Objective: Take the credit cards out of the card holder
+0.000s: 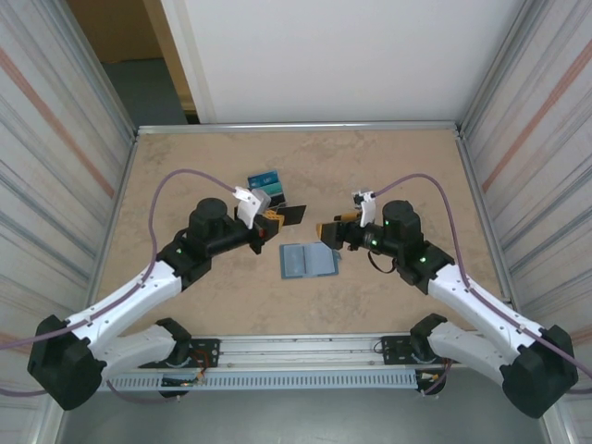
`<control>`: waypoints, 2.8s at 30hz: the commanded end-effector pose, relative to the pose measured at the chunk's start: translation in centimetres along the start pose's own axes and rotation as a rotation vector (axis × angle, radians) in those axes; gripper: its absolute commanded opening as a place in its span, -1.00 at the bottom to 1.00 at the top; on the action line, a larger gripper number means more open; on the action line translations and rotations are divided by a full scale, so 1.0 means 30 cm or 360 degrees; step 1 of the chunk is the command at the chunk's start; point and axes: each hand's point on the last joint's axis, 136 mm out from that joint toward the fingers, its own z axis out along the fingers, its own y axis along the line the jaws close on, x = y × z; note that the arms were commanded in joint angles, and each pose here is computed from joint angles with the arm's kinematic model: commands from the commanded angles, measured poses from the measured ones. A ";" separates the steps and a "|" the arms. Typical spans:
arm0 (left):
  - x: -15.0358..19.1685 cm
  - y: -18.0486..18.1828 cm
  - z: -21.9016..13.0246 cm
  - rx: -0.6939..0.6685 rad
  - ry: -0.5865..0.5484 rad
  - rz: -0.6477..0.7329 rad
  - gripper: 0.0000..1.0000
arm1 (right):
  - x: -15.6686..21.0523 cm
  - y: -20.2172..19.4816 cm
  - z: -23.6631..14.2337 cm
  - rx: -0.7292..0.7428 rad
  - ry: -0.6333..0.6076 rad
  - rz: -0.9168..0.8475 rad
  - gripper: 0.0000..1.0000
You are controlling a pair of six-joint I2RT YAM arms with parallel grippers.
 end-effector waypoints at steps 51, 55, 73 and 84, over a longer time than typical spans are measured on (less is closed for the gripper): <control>-0.172 -0.152 -0.075 0.0298 0.0215 0.0602 0.96 | -0.013 0.255 -0.066 -0.0486 0.0248 -0.0407 -1.00; -0.141 -0.183 -0.053 0.0447 0.0322 0.0701 0.81 | 0.001 0.260 -0.068 -0.0509 0.0292 -0.0422 -1.00; -0.053 -0.236 0.028 0.0834 0.0537 0.0809 -0.35 | 0.026 0.252 -0.025 -0.0552 0.0406 -0.0406 -1.00; -0.006 -0.162 0.082 0.0651 0.0628 0.0920 -1.00 | 0.001 0.189 -0.002 -0.0369 0.0361 -0.0391 -0.17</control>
